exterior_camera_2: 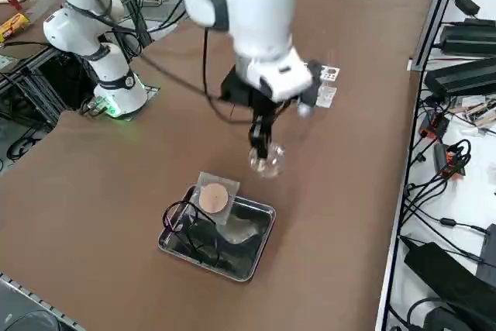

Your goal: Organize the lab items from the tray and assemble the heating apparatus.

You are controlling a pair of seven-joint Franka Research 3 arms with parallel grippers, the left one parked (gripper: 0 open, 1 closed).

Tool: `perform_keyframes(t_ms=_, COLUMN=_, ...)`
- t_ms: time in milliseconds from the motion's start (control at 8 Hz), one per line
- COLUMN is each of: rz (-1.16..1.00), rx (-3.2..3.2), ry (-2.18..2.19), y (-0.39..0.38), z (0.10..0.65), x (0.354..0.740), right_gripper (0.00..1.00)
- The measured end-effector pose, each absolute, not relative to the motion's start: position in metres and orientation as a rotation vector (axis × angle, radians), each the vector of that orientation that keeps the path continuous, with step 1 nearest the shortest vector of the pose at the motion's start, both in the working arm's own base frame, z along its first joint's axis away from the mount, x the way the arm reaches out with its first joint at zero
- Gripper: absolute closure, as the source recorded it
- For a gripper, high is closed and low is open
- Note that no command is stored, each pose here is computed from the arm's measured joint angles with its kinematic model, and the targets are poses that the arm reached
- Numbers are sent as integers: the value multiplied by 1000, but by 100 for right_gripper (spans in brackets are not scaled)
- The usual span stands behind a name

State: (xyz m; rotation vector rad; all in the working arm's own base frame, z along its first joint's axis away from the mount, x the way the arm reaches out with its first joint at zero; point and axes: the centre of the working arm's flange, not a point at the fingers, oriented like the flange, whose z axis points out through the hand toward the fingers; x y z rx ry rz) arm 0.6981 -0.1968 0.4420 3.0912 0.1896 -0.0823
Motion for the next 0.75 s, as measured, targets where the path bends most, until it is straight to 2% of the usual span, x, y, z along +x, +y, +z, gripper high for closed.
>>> perform_keyframes(t_ms=375, rz=-186, rx=3107, ry=-43, y=-91, z=444, x=691, right_gripper=68)
perform_keyframes(t_ms=750, rz=-174, rx=3112, ry=-114, y=-43, z=405, x=660, right_gripper=68)
